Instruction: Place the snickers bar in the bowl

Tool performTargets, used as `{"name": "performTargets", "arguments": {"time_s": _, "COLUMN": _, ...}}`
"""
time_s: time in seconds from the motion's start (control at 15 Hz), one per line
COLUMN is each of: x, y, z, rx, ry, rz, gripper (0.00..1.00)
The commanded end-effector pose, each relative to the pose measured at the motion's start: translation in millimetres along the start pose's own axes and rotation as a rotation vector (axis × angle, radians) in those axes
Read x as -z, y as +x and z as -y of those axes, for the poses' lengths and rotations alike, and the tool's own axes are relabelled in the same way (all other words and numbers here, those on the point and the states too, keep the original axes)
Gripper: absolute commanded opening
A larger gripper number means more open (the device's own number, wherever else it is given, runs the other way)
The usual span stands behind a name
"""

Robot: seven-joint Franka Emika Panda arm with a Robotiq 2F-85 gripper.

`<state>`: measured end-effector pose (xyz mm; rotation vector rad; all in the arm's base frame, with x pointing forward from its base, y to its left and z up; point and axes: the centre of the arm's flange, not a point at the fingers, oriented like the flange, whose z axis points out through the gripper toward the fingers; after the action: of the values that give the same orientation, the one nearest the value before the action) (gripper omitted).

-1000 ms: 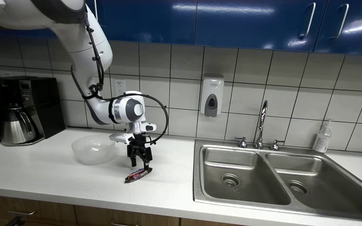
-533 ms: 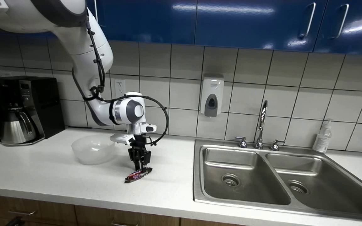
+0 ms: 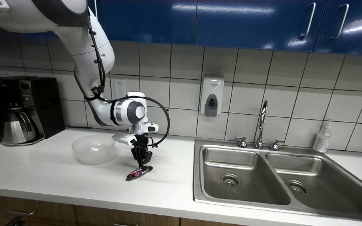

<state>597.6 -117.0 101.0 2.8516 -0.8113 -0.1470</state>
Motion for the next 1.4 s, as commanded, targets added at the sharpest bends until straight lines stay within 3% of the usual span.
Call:
{"name": "performTargets", "arguments": {"time_s": 0.0, "x": 3, "y": -2, "z": -9, "rx": 0.003, "ry": 0.036, "rz": -0.014, "gripper": 0.05}}
{"name": "performTargets", "arguments": {"time_s": 1.33, "x": 69, "y": -24, "z": 8, "rx": 0.073, "ry": -0.032, "rz": -0.121, "gripper": 0.05}}
